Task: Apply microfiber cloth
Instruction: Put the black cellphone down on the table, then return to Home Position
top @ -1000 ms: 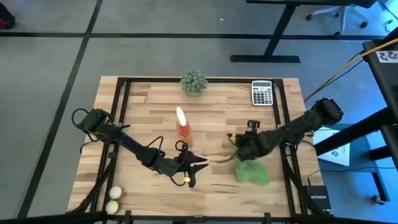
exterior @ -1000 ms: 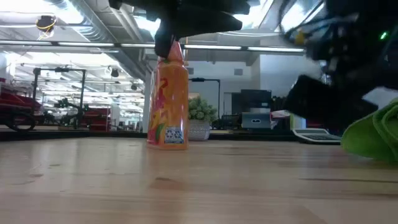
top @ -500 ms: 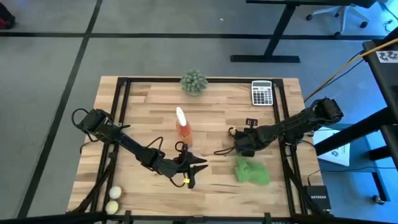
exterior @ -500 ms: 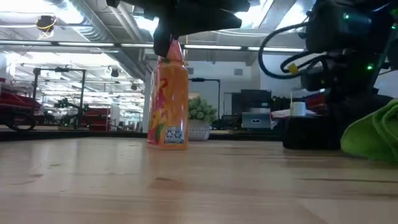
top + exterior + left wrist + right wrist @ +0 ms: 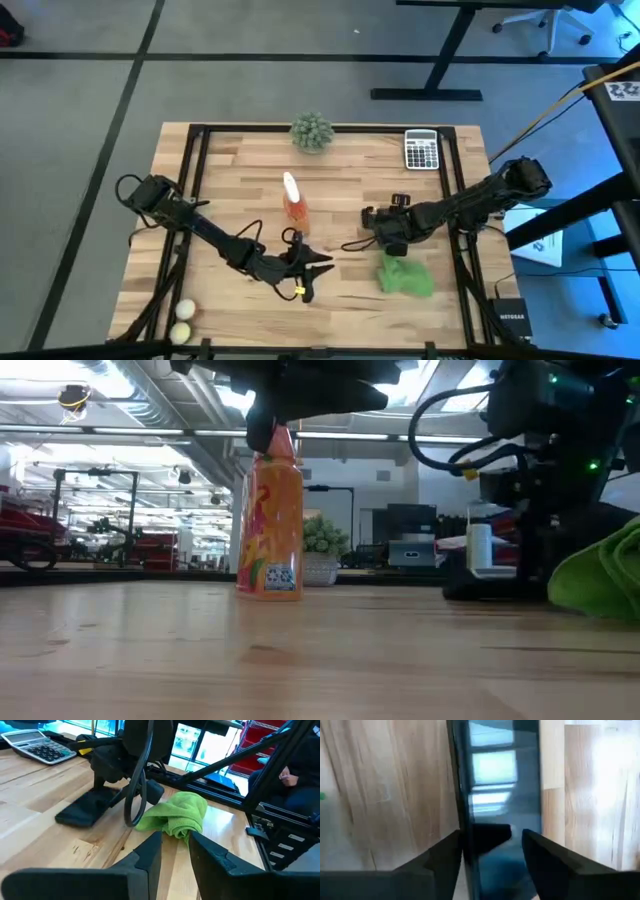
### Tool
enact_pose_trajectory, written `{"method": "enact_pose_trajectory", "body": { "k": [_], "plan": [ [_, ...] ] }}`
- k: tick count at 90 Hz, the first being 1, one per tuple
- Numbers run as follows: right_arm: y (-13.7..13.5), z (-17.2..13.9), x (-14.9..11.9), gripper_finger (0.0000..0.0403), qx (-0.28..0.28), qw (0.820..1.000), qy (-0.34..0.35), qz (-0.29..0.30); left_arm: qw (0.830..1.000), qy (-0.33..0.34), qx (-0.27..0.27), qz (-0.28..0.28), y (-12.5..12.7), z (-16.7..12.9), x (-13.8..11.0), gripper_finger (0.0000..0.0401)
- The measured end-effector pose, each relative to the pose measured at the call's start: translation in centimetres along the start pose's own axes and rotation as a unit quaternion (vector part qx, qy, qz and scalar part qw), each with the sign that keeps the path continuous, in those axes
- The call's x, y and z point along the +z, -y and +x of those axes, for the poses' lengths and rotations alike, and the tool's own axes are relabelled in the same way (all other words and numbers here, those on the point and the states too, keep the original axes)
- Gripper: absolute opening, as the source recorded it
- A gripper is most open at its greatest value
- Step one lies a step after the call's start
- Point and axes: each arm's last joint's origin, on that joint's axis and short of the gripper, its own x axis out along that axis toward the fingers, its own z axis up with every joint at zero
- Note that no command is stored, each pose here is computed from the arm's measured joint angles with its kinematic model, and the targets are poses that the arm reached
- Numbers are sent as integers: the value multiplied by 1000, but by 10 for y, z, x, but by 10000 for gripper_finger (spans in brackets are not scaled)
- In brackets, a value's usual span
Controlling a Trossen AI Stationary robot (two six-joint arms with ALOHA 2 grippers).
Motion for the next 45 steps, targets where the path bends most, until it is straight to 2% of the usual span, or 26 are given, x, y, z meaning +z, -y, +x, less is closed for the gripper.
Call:
{"method": "enact_pose_trajectory", "body": {
  "k": [11,21,33,45],
  "plan": [
    [0,0,0,199,0,1000,-2,-3,1000,0,0,0,0,0,0,80],
    [3,-17,2,200,24,998,-55,-13,1000,0,0,0,0,0,0,80],
    [7,-57,8,200,137,986,-91,9,1000,-1,0,1,0,0,0,80],
    [2,-88,5,200,241,970,-30,33,1000,-4,2,3,0,0,-1,80]
  ]
}}
